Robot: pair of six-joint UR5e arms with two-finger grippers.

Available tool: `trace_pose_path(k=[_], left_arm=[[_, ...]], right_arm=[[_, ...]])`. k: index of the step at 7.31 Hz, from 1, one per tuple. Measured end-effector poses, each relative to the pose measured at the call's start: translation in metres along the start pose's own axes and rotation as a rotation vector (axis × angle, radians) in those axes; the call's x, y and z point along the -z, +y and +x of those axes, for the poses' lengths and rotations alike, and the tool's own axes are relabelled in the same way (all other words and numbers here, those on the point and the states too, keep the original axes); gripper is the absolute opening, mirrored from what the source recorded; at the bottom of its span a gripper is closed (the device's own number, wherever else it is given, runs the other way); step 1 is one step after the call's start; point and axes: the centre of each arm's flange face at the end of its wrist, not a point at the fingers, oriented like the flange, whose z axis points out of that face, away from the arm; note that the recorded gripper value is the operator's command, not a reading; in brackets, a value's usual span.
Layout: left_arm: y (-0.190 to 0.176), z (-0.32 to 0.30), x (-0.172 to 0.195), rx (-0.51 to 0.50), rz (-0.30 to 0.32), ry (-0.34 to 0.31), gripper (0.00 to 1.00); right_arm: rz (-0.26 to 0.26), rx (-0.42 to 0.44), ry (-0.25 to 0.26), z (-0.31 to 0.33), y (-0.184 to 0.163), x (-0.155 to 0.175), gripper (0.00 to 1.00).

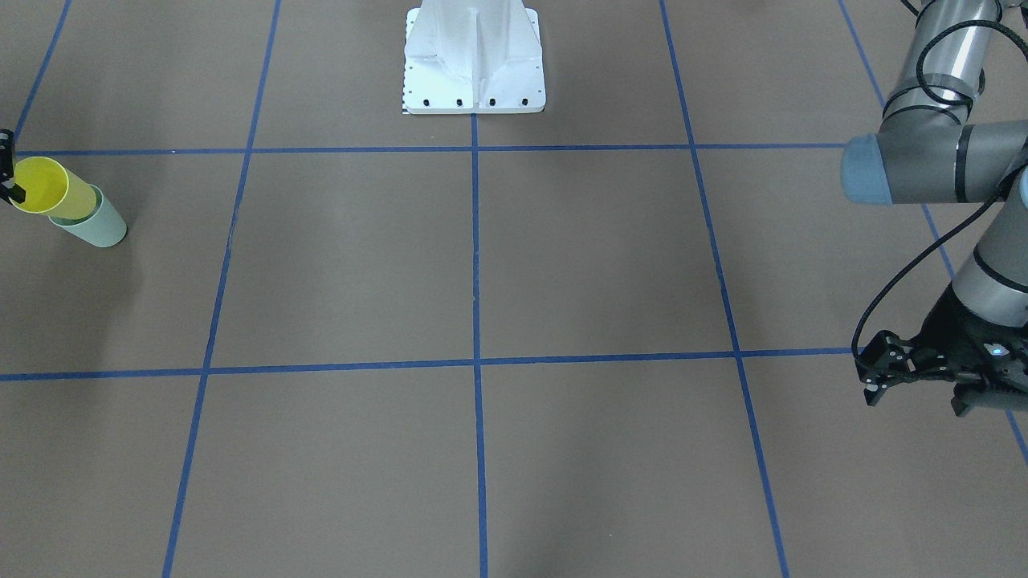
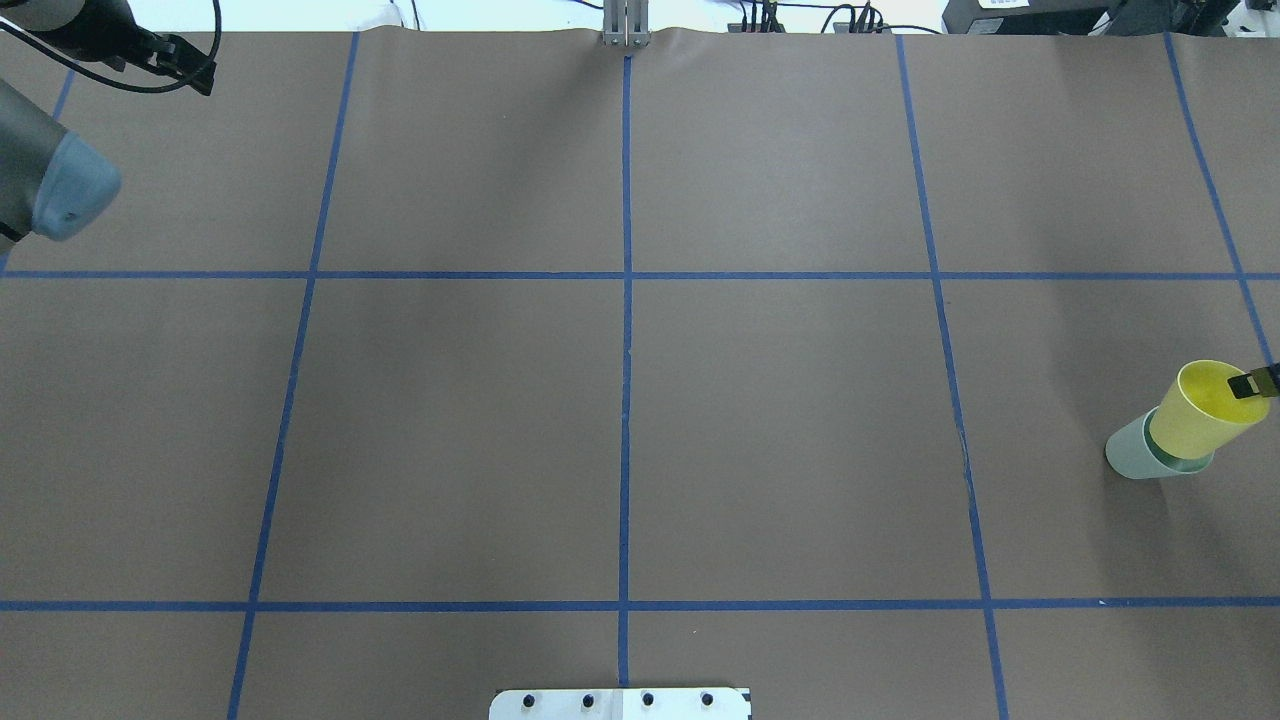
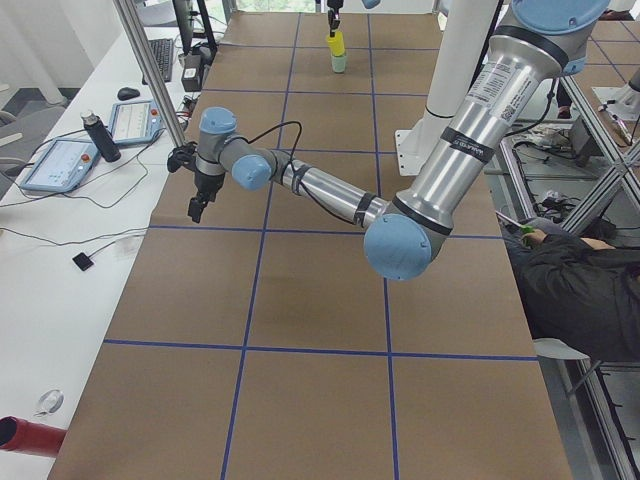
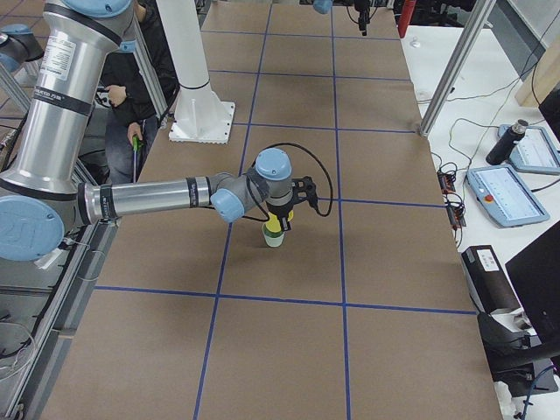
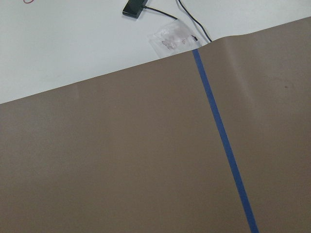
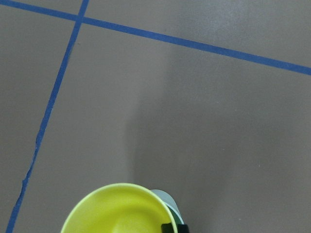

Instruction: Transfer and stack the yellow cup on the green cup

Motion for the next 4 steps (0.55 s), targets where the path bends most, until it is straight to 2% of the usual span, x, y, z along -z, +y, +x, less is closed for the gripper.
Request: trace_pose_path(k=[4], left_arm=[[0.0003, 0.0001, 0.0004, -0.001, 0.002, 0.001, 1.00]], right_arm=[[0.000, 0.000, 0.012, 0.0030, -0.0026, -0.0040, 0.00]])
